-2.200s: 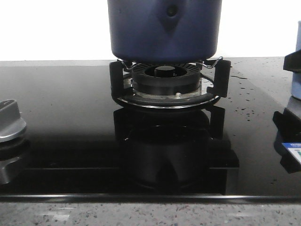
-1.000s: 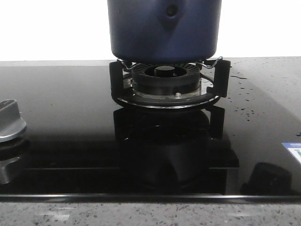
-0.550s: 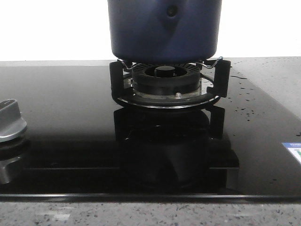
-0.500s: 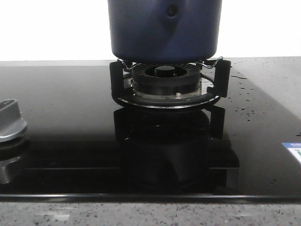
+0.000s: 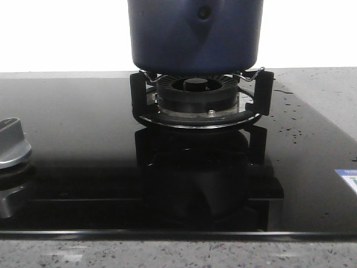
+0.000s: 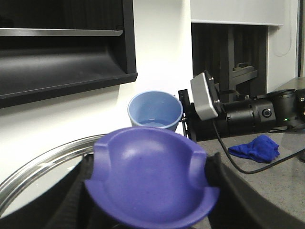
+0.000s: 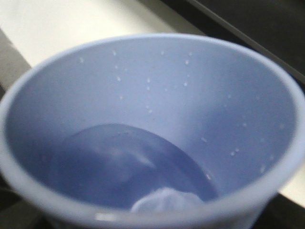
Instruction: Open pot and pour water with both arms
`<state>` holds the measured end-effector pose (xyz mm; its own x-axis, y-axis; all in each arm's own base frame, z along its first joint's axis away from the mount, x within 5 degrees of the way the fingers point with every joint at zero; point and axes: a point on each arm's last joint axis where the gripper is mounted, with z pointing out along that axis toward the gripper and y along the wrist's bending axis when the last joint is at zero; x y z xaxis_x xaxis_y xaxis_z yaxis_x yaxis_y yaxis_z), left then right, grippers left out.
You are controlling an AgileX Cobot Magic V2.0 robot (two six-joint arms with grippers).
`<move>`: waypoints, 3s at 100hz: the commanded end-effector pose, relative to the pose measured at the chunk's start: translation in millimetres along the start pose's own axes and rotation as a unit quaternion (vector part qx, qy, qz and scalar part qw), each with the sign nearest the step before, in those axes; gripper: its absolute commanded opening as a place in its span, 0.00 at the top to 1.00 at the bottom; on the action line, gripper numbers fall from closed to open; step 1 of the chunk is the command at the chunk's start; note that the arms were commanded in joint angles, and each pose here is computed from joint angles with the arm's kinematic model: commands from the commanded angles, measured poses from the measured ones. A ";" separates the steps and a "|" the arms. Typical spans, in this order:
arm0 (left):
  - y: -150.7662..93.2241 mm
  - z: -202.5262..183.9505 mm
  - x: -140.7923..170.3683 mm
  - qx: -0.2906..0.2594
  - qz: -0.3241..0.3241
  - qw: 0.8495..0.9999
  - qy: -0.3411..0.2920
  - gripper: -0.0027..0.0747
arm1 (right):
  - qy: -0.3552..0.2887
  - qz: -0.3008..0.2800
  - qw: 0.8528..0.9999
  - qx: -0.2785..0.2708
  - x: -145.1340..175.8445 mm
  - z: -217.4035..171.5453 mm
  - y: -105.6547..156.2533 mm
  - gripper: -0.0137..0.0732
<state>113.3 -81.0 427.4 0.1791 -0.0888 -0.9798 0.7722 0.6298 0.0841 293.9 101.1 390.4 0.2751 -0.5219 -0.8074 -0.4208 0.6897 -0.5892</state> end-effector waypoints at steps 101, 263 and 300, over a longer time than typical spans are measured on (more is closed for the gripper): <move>-0.3 -1.8 -15.7 -0.006 -0.027 0.999 -0.042 0.63 | 0.058 -0.178 0.982 0.014 -0.6 15.2 -12.4 0.57; -0.4 -1.7 -14.8 -0.006 -0.021 0.999 -0.036 0.63 | 0.078 -0.353 0.931 0.045 -15.2 24.4 -35.2 0.57; -0.4 -1.7 -14.7 -0.007 -0.020 0.999 -0.036 0.63 | 0.077 -0.406 0.910 0.038 -15.6 25.9 -34.9 0.57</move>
<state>113.8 -80.6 427.2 0.1796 -0.0842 -0.9801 0.7669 0.6360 0.0859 335.4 103.8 396.7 0.3517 -0.9172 -0.1872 -0.1798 0.1300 -0.9751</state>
